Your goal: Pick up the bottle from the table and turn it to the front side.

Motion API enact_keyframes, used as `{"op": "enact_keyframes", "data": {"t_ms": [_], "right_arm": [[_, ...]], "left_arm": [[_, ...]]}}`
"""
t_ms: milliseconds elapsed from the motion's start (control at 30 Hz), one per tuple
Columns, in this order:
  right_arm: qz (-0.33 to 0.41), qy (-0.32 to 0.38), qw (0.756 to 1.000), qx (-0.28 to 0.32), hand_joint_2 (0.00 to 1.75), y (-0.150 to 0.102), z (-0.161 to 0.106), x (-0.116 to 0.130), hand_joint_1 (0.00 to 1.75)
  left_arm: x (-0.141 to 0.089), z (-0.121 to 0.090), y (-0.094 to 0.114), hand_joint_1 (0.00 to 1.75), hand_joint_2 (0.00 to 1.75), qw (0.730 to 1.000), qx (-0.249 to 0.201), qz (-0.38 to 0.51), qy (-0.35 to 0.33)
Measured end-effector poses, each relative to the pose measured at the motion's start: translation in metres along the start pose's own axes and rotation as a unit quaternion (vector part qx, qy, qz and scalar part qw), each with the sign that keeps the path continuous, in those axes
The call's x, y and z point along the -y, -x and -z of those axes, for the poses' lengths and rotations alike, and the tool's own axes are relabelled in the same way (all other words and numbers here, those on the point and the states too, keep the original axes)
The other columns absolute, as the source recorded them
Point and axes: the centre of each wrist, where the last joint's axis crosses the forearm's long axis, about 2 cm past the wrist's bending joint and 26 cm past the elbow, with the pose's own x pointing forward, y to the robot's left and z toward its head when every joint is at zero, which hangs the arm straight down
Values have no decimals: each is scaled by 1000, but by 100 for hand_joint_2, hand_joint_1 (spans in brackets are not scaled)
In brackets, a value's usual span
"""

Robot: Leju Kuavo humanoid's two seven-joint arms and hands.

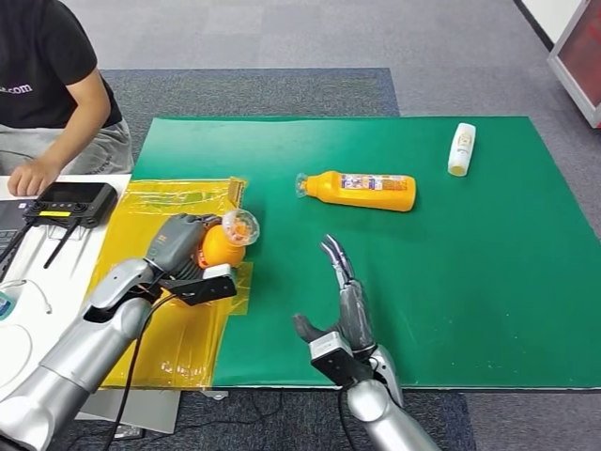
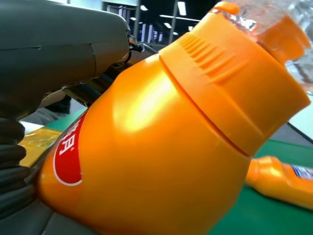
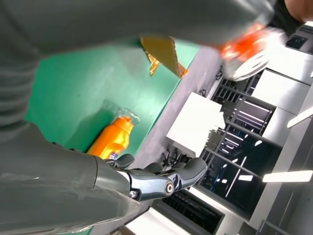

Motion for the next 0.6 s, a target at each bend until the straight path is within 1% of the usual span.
{"op": "enact_keyframes", "data": {"t_ms": [133, 300, 433, 600], "right_arm": [[6, 4, 1000, -4, 175, -1, 1, -3, 0], [9, 6, 1000, -7, 175, 0, 0, -4, 0], [9, 7, 1000, -7, 175, 0, 0, -5, 0], [5, 8, 1000, -6, 175, -1, 0, -6, 0]], "left_arm": [[19, 9, -6, 175, 175, 998, 10, 22, 53], [45, 3, -3, 175, 175, 994, -1, 27, 102], [57, -2, -1, 175, 175, 993, -11, 31, 117], [65, -4, -3, 175, 175, 992, -23, 58, 110]]}}
